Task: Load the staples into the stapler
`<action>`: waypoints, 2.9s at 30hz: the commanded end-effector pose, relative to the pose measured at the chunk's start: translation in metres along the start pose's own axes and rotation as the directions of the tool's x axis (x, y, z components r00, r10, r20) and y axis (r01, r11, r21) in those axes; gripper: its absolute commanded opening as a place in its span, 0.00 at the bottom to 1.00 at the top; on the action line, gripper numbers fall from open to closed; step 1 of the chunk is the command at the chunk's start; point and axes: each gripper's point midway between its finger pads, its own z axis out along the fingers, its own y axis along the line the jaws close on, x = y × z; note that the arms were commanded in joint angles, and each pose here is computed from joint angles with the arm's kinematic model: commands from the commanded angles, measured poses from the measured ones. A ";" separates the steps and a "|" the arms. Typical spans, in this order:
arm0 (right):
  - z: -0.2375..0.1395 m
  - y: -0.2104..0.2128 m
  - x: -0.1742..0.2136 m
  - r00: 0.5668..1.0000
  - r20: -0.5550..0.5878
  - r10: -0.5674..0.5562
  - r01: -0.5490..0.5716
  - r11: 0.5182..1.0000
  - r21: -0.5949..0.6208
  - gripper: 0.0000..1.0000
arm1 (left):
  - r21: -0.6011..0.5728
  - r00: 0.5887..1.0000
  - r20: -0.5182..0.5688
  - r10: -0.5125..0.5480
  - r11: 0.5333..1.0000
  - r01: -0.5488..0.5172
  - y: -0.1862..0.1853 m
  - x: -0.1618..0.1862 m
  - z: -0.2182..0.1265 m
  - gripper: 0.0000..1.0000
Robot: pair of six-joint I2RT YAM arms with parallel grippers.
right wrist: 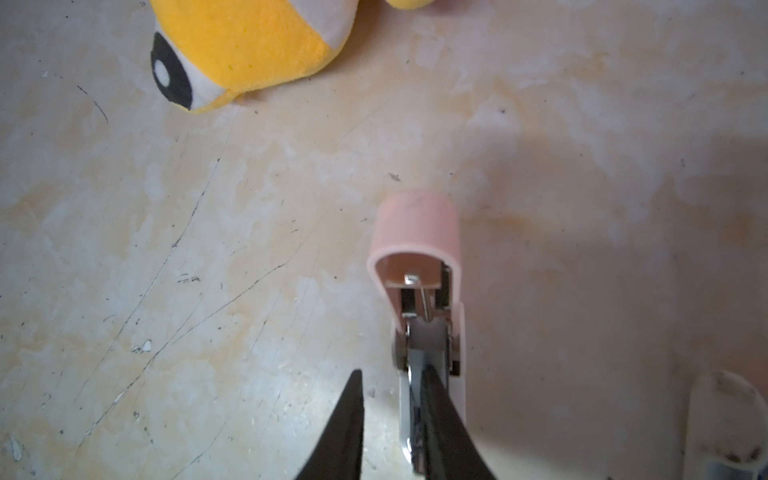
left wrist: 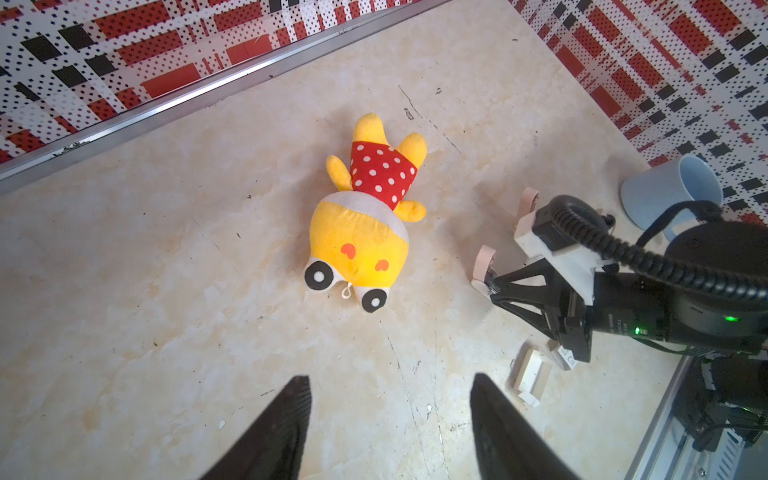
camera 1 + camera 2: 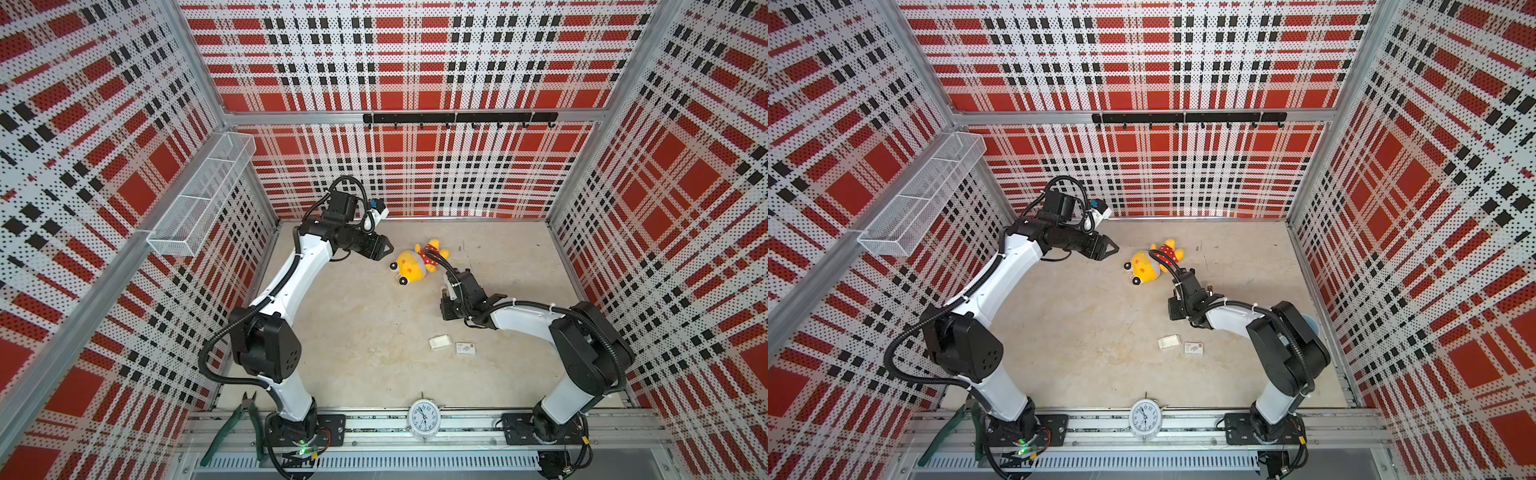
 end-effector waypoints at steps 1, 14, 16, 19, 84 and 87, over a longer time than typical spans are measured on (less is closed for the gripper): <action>-0.001 -0.001 0.007 1.000 -0.019 0.005 -0.005 1.000 -0.002 0.26 | -0.004 1.000 0.023 0.022 1.000 -0.022 -0.007 -0.007 -0.011 0.65; -0.015 0.000 -0.004 1.000 0.009 -0.010 0.010 1.000 0.002 0.26 | -0.007 0.999 0.031 0.025 1.000 -0.025 -0.007 -0.010 -0.013 0.64; -0.019 0.003 -0.011 1.000 0.023 -0.016 0.016 1.000 -0.002 0.26 | -0.008 0.999 0.034 0.027 1.000 -0.027 -0.007 -0.012 -0.014 0.65; -0.023 0.006 -0.020 0.999 0.042 -0.025 0.026 1.000 -0.005 0.26 | -0.011 0.999 0.036 0.030 0.999 -0.030 -0.007 -0.012 -0.014 0.65; 0.009 0.003 -0.015 0.999 -0.015 -0.047 0.048 0.999 0.018 0.28 | -0.016 0.999 0.029 0.031 0.999 -0.031 -0.006 -0.008 -0.014 0.65; 0.008 0.003 -0.012 0.999 -0.022 -0.047 0.047 0.999 0.017 0.28 | -0.012 0.999 0.027 0.030 0.999 -0.029 -0.006 -0.007 -0.013 0.65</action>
